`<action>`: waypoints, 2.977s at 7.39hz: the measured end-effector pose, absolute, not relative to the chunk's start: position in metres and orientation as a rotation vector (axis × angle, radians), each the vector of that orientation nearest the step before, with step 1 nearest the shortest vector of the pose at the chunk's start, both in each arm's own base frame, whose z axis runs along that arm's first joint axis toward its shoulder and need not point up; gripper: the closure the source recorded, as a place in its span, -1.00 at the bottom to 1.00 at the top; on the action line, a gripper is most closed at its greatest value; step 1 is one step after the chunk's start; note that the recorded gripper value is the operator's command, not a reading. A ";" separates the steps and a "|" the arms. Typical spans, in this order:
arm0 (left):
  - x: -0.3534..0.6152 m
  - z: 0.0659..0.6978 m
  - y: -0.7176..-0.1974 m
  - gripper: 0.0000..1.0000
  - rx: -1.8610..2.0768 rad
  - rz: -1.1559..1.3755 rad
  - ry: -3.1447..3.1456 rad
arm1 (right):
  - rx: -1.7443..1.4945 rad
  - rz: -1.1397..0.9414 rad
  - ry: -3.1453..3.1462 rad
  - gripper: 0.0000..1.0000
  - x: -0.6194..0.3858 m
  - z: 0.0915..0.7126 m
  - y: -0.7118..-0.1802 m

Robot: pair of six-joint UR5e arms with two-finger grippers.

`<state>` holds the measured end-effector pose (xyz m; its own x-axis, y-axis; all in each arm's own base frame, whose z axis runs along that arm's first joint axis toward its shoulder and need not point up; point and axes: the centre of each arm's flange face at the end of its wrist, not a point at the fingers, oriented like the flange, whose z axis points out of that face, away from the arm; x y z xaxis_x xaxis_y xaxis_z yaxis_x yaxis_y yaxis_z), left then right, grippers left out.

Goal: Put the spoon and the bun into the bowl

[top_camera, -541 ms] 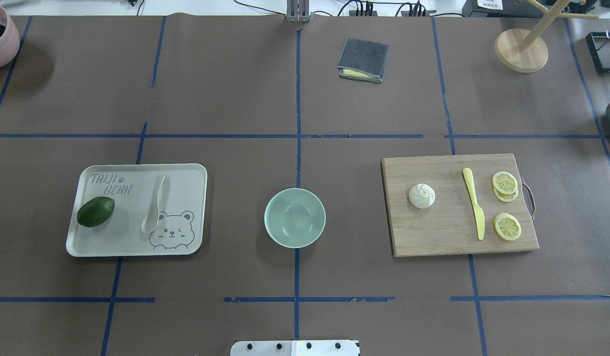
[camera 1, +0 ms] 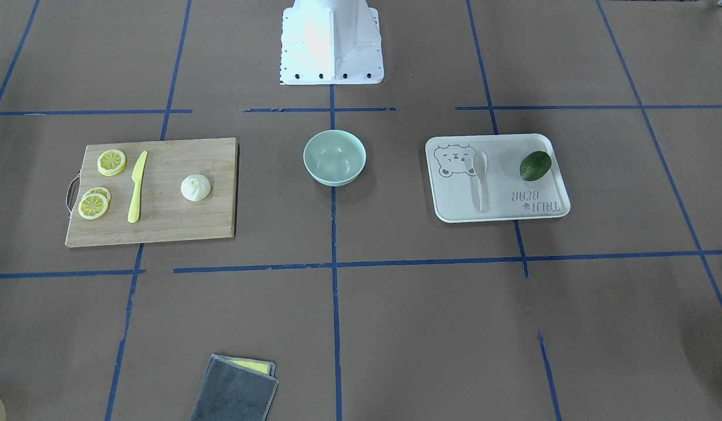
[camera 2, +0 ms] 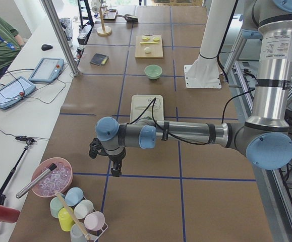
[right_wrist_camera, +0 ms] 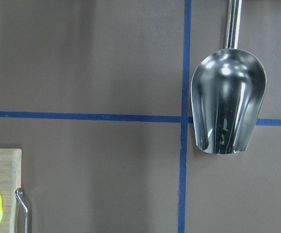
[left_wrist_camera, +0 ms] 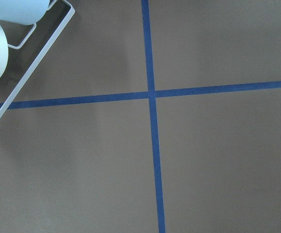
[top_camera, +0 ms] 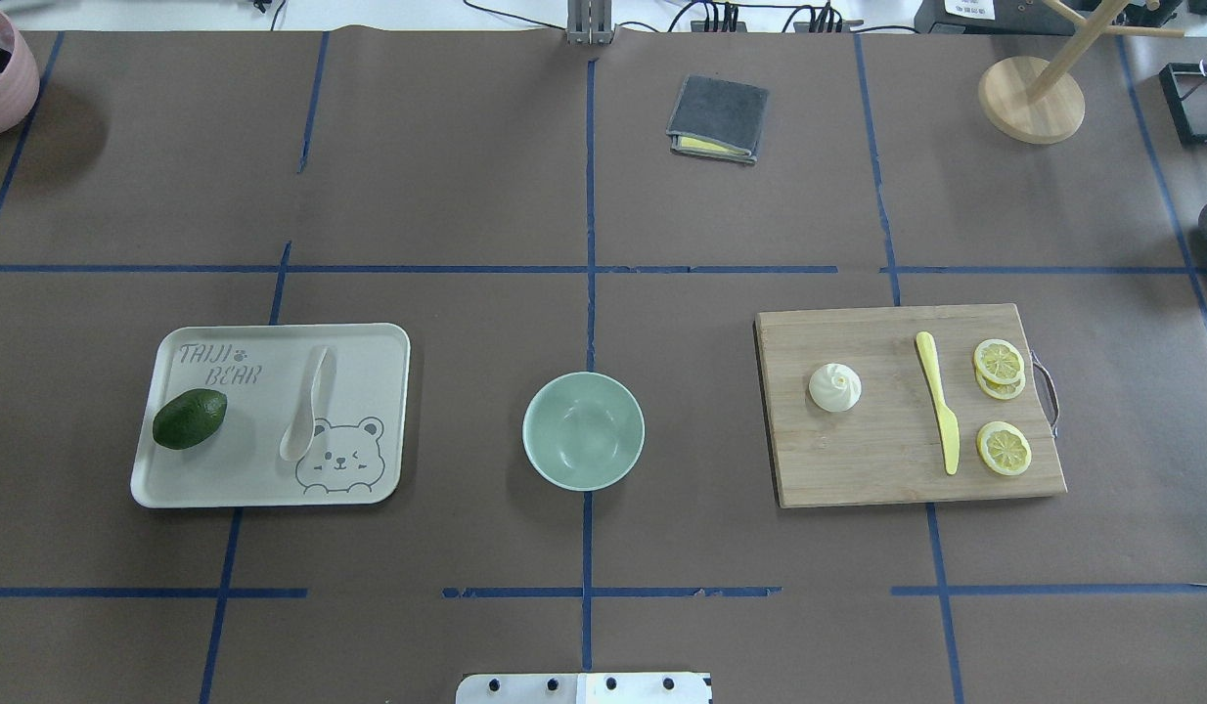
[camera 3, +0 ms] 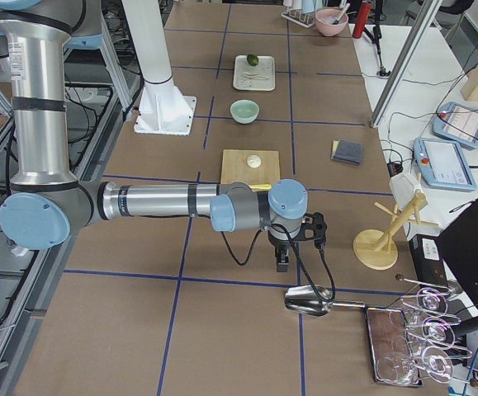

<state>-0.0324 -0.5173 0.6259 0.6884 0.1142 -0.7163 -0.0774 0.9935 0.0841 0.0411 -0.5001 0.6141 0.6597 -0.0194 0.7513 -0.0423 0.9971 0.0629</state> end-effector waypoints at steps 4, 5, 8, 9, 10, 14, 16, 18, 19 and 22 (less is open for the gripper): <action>0.013 0.502 -0.518 -1.00 0.200 0.128 0.825 | 0.091 0.007 -0.854 -1.00 0.040 0.606 -0.502; 0.039 0.471 -0.512 -1.00 0.200 0.116 0.846 | 0.092 0.006 -0.855 -1.00 0.040 0.605 -0.503; 0.122 0.406 -0.496 -1.00 0.176 0.064 0.929 | 0.133 -0.014 -0.868 -1.00 0.039 0.579 -0.514; 0.150 0.396 -0.489 -1.00 0.177 0.034 0.948 | 0.146 -0.021 -0.874 -1.00 0.038 0.572 -0.516; 0.180 0.390 -0.481 -1.00 0.169 0.002 0.958 | 0.153 -0.023 -0.882 -1.00 0.037 0.566 -0.515; 0.298 0.377 -0.445 -1.00 0.143 -0.109 0.932 | 0.113 0.057 -0.923 -1.00 -0.010 0.508 -0.514; 0.348 0.378 -0.439 -0.96 0.142 -0.133 0.898 | 0.099 0.079 -0.938 -1.00 -0.032 0.482 -0.509; 0.386 0.388 -0.435 -0.88 0.132 -0.149 0.864 | 0.077 0.094 -0.952 -1.00 -0.057 0.461 -0.505; 0.394 0.392 -0.432 -0.86 0.134 -0.151 0.853 | 0.068 0.102 -0.956 -1.00 -0.068 0.451 -0.504; 0.407 0.408 -0.430 -0.72 0.130 -0.148 0.818 | 0.054 0.121 -0.964 -1.00 -0.095 0.425 -0.503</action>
<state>0.4074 -0.4300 0.4078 0.6745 -0.0813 -0.7338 0.1812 0.9817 0.0578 -0.0945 -0.5035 0.4252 0.5645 0.0786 0.8217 -0.1267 0.9919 -0.0079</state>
